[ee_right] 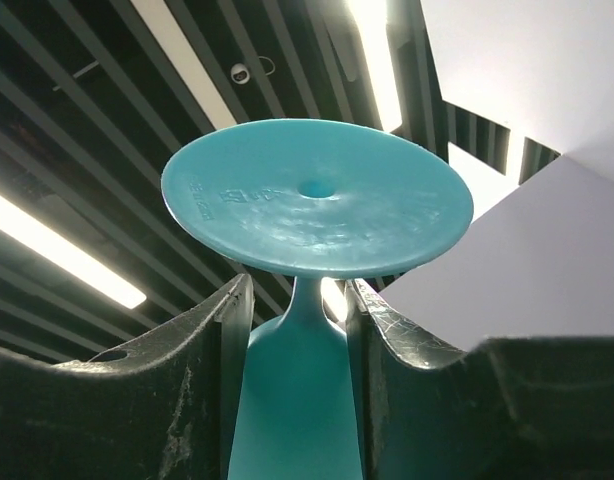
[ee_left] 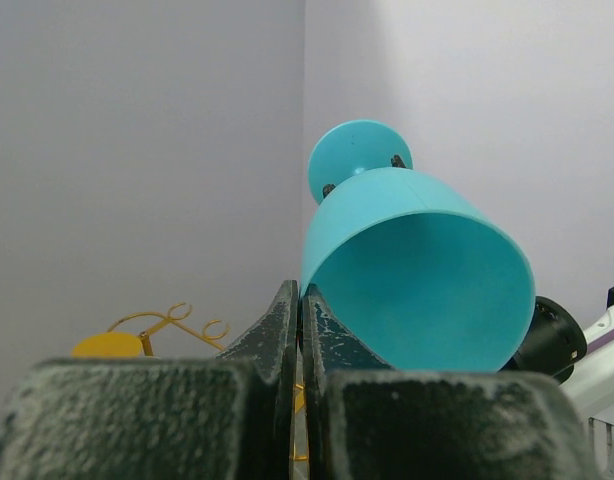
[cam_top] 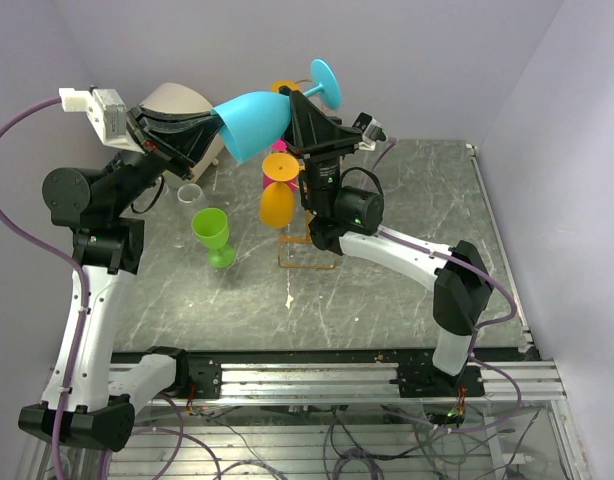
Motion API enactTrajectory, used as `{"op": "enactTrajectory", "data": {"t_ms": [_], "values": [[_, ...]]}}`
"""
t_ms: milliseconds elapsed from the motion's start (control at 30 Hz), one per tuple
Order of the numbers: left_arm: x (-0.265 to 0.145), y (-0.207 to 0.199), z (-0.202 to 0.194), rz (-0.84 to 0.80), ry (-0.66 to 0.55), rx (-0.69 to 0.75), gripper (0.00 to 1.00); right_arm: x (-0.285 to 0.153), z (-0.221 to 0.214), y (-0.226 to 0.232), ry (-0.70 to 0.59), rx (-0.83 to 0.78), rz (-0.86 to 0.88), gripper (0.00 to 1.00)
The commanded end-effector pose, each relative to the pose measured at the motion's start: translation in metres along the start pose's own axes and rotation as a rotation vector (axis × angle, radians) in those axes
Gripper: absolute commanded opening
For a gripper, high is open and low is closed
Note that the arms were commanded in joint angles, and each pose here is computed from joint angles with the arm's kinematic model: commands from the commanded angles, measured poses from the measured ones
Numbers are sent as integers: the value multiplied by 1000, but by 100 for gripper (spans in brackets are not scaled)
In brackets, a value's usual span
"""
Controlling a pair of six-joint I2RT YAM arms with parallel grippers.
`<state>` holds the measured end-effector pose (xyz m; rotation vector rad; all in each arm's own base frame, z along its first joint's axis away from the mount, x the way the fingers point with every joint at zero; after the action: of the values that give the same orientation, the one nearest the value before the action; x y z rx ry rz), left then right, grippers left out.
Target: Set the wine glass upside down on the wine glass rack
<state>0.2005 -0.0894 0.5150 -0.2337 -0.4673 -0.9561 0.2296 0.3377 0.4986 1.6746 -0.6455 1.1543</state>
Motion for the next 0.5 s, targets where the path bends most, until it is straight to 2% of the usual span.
{"op": "enactTrajectory", "data": {"t_ms": [0, 100, 233, 333, 467], "values": [[-1, -2, 8, -7, -47, 56, 7, 0, 5, 9, -51, 51, 54, 40], [-2, -3, 8, -1, -54, 60, 7, -2, 9, 9, -74, 57, 50, 35], [-3, -2, 6, 8, -66, 64, 7, -1, 10, 10, -84, 71, 43, 18], [-4, -2, 4, 12, -69, 62, 7, 0, 8, 10, -76, 84, 46, 0], [-5, 0, 3, 29, -63, 58, 7, 1, 6, 9, -69, 101, 40, 0]]}}
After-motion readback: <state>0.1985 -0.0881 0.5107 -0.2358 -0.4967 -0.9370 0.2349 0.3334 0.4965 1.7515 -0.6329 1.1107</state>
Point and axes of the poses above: each gripper's point midway between its finger pads, its own x axis out along the fingers, its own y axis along the line the jaws close on, z = x × y, the point moved 10 cm from there along -x, back along the fingers
